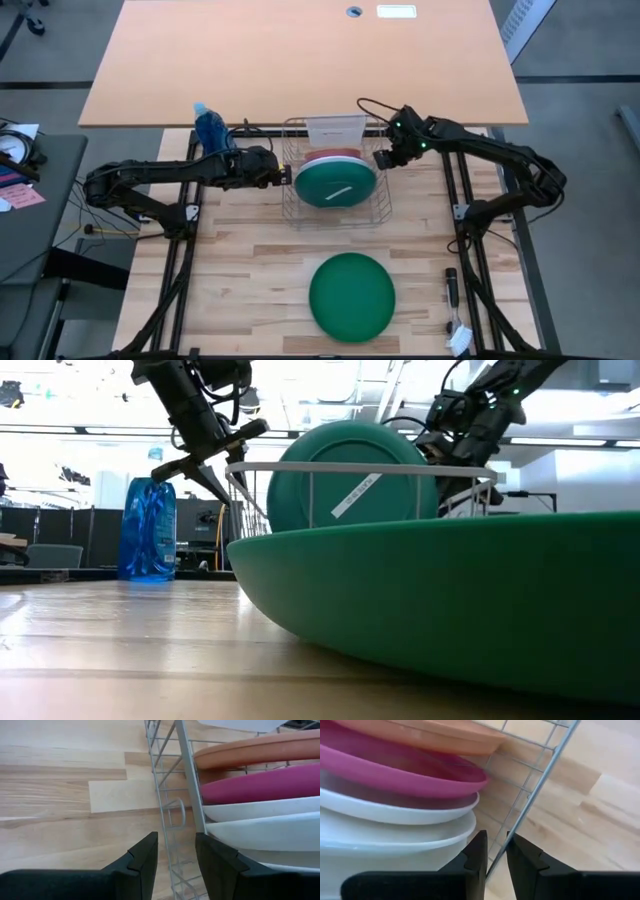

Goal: Sort dishes
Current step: Adjust the dish rack

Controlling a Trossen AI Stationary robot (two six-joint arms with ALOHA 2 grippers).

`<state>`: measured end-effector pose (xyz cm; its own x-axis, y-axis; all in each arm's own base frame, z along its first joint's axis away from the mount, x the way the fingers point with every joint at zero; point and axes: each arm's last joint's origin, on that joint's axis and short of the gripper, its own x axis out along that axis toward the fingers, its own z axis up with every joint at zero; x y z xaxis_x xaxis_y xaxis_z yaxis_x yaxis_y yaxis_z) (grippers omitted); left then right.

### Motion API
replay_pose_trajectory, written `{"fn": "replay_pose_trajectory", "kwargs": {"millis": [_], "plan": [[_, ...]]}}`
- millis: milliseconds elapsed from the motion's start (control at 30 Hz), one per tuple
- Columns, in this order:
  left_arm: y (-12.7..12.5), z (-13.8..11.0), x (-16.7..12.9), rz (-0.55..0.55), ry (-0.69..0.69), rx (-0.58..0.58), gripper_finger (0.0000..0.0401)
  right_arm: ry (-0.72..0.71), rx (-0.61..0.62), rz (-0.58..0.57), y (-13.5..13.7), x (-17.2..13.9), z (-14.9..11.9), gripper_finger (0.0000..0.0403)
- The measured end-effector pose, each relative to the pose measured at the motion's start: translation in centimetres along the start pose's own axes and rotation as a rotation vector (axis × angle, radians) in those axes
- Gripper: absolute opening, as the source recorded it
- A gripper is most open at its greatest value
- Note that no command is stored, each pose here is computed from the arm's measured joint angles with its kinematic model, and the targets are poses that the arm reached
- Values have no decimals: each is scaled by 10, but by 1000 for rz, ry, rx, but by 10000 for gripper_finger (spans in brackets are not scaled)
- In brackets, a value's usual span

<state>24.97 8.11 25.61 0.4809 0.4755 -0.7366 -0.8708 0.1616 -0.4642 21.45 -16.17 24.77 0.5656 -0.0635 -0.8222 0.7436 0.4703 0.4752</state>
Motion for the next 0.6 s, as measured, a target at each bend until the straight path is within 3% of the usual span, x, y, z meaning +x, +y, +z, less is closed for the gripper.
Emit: {"fn": "replay_pose_trajectory", "kwargs": {"millis": [367,600], "plan": [[6,1,1,58,-4,26,130,86,-2,-55,2,-8,3,72],[15,14,4,149,-101,84,130,-21,-5,-11,6,-39,13,72]]}}
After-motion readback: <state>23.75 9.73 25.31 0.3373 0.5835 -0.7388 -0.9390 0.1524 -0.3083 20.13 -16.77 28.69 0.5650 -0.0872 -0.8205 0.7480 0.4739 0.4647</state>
